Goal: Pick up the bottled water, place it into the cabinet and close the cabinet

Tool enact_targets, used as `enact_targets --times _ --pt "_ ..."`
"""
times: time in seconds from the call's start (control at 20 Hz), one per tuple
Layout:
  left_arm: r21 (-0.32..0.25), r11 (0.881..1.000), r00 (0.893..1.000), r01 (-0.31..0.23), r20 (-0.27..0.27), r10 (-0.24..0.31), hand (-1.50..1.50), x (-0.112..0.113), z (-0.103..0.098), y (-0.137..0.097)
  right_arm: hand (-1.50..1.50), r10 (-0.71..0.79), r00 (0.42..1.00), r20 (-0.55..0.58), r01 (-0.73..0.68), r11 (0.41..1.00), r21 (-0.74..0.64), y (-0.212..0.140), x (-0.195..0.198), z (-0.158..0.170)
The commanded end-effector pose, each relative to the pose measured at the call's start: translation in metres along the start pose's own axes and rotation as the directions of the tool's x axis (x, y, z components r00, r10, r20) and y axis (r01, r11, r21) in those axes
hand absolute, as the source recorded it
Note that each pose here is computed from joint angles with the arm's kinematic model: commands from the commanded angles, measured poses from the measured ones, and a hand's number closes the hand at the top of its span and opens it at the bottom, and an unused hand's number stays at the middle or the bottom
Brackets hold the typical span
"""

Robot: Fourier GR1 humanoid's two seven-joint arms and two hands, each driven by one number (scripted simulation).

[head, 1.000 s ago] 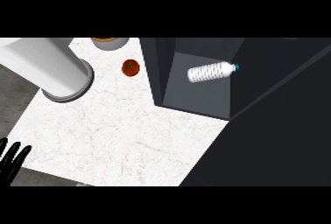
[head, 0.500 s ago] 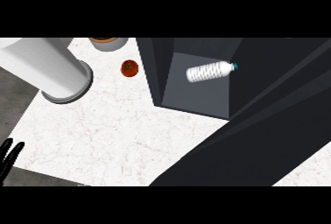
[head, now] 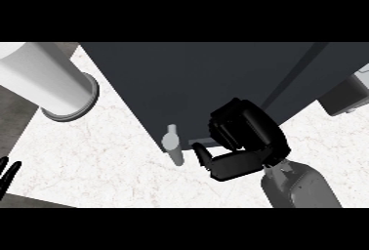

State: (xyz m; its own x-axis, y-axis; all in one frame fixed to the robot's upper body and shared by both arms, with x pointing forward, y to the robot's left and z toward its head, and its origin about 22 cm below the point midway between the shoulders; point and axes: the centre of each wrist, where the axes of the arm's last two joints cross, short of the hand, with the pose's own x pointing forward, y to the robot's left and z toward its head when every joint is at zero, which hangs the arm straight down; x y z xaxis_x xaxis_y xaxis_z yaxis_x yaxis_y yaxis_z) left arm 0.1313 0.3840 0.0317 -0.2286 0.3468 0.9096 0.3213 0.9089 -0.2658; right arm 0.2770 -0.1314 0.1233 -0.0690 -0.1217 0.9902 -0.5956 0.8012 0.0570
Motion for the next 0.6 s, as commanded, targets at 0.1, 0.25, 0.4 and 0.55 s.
enact_targets --times 0.1,0.25,0.4,0.55 --pt "0.0 0.999 0.999 -0.038 0.019 0.038 -1.5 0.001 0.002 0.002 1.5 0.029 0.998 -0.047 -0.034 0.994 -0.103 -0.025 0.007 -0.078" --pt "0.004 1.0 1.0 -0.029 0.011 0.029 -1.5 0.003 0.003 0.006 1.5 0.04 0.998 -0.052 -0.046 0.992 -0.12 -0.031 0.009 -0.104" --pt "0.0 1.0 0.999 -0.019 0.031 0.019 -1.5 0.006 0.001 0.01 1.5 0.035 0.997 -0.075 -0.044 0.993 -0.111 -0.029 0.003 -0.1" --pt "0.012 0.999 0.999 -0.043 0.017 0.043 -1.5 -0.002 0.005 -0.002 1.5 0.011 0.99 -0.138 -0.024 0.995 -0.092 -0.017 -0.013 -0.096"
